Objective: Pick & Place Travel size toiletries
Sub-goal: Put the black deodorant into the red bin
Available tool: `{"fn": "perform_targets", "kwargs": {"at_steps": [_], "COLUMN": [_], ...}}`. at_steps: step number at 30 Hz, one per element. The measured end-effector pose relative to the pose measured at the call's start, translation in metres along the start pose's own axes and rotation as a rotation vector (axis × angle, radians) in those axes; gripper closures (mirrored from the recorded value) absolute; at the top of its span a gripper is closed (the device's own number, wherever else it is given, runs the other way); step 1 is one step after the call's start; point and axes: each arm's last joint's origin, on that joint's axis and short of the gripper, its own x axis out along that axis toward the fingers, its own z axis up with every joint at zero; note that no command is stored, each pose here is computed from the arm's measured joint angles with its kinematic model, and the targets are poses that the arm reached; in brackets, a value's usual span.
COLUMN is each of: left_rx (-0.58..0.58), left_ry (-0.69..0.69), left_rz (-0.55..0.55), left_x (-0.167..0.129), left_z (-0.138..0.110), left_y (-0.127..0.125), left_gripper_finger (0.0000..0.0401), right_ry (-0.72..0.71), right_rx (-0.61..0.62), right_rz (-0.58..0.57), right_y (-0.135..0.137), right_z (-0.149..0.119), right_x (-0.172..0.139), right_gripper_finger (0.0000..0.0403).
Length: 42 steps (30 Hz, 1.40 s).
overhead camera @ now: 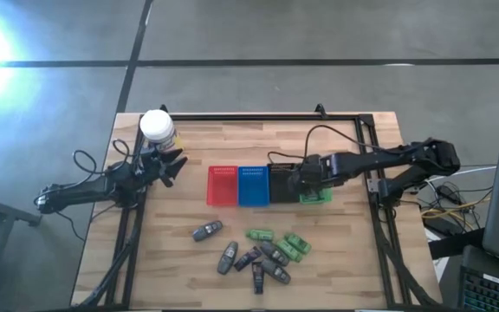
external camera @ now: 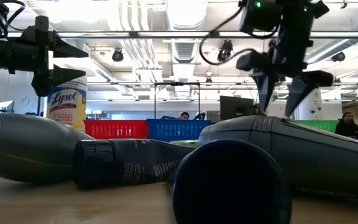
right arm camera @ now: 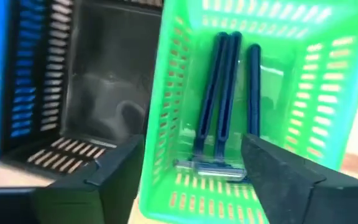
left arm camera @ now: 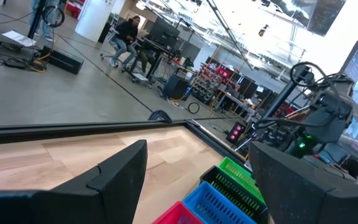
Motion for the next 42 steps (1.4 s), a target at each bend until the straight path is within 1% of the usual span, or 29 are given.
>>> {"fn": "perform_targets", "kwargs": {"at_steps": [3, 6, 9, 12, 14, 18, 19, 21, 24, 28, 30, 33, 35, 38, 42], "left_rx": [0.000, 0.000, -0.003, -0.029, -0.103, -0.366, -0.410, -0.449, -0.451, -0.451, -0.457, -0.507, -0.501, -0.422, -0.234], "left_ry": [0.000, 0.000, -0.001, -0.007, -0.013, -0.011, -0.013, -0.017, -0.017, -0.017, -0.018, -0.017, 0.014, 0.136, 0.368], "left_rz": [0.000, 0.000, -0.001, -0.005, -0.008, -0.011, -0.012, -0.014, -0.015, -0.015, -0.016, -0.017, -0.036, -0.051, 0.007], "left_x": [0.000, 0.000, 0.000, 0.000, 0.000, 0.000, 0.000, 0.000, 0.000, 0.000, 0.000, 0.000, 0.000, 0.001, 0.004], "left_z": [0.000, 0.000, 0.000, 0.001, 0.001, 0.001, 0.002, 0.002, 0.002, 0.002, 0.002, 0.002, 0.002, 0.005, 0.010], "left_y": [0.000, 0.000, 0.000, 0.000, -0.001, -0.001, -0.001, -0.001, -0.001, -0.001, -0.001, -0.001, -0.002, -0.007, -0.015], "left_gripper_finger": [0.0114, 0.0114, 0.0114, 0.0114, 0.0114, 0.0114, 0.0114, 0.0114, 0.0114, 0.0114, 0.0114, 0.0114, 0.0114, 0.0114, 0.0114], "right_ry": [-0.002, 0.061, 0.168, 0.229, 0.250, 0.272, 0.278, 0.293, 0.316, 0.340, 0.344, 0.349, 0.348, 0.348, 0.349], "right_rx": [-0.146, -0.279, -0.332, -0.371, -0.412, -0.513, -0.539, -0.589, -0.655, -0.704, -0.718, -0.731, -0.734, -0.731, -0.683], "right_rz": [0.049, 0.133, 0.176, 0.191, 0.200, 0.239, 0.241, 0.233, 0.205, 0.165, 0.159, 0.148, 0.131, 0.120, 0.117], "right_y": [0.009, 0.018, 0.022, 0.026, 0.030, 0.041, 0.043, 0.047, 0.052, 0.062, 0.068, 0.073, 0.074, 0.074, 0.070], "right_z": [0.001, -0.002, -0.009, -0.020, -0.032, -0.059, -0.066, -0.080, -0.099, -0.118, -0.125, -0.131, -0.132, -0.133, -0.131], "right_x": [-0.009, -0.016, -0.016, -0.013, -0.013, -0.021, -0.021, -0.020, -0.012, 0.000, 0.003, 0.007, 0.008, 0.007, 0.002], "right_gripper_finger": [0.0115, 0.0109, 0.0113, 0.0123, 0.0131, 0.0142, 0.0143, 0.0144, 0.0137, 0.0120, 0.0112, 0.0101, 0.0097, 0.0093, 0.0094]}}
